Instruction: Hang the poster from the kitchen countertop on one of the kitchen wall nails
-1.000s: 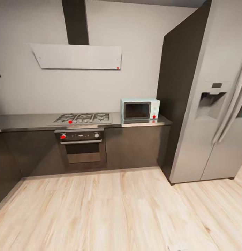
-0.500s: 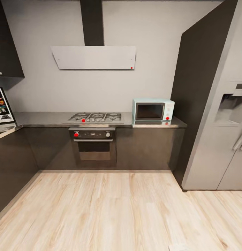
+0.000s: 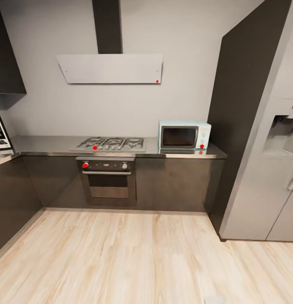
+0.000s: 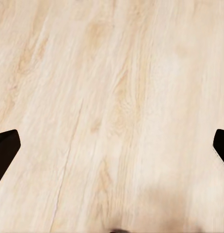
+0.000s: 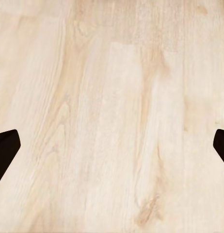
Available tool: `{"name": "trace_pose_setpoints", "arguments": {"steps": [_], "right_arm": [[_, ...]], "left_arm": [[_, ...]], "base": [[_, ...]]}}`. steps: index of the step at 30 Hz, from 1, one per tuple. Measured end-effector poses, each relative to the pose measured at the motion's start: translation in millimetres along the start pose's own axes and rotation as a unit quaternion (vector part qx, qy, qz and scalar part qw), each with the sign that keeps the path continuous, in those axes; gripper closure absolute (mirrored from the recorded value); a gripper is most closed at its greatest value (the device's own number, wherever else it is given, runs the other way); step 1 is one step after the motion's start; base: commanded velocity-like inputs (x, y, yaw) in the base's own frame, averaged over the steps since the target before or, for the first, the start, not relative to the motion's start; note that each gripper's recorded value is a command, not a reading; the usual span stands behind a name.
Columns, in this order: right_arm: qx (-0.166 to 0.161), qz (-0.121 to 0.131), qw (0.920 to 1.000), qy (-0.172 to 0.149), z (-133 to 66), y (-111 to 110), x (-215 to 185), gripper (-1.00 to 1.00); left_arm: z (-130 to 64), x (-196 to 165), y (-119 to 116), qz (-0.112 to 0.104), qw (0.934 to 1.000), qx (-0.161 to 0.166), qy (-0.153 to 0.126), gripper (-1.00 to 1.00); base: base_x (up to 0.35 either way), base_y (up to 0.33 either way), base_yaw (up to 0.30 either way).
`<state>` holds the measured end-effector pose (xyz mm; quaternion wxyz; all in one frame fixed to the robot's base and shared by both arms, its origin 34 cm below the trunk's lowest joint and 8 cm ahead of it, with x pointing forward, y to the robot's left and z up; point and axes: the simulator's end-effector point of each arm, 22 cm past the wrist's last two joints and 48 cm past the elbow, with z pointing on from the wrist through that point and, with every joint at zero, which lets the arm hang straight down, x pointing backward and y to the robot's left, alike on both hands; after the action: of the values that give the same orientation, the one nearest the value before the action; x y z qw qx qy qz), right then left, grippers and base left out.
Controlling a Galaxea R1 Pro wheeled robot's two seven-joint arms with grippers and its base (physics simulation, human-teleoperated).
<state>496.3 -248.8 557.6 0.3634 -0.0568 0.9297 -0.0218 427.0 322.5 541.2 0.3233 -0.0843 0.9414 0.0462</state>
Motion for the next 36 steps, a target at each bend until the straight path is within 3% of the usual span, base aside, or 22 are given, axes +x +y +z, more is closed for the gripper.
{"name": "trace_pose_setpoints", "arguments": {"steps": [11,36], "right_arm": [[0.000,0.000,1.0000,0.000,0.1,0.2,0.0,-1.00],[-0.001,-0.001,1.0000,0.002,0.2,1.2,1.0,-1.00]], "left_arm": [[0.1,0.0,0.5,-0.001,1.0000,-0.001,0.000,-1.00],[0.2,-0.6,1.0,-0.001,1.0000,-0.001,-0.001,-1.00]], "base": [[0.194,-0.237,0.281],[0.009,-0.012,0.289]]}}
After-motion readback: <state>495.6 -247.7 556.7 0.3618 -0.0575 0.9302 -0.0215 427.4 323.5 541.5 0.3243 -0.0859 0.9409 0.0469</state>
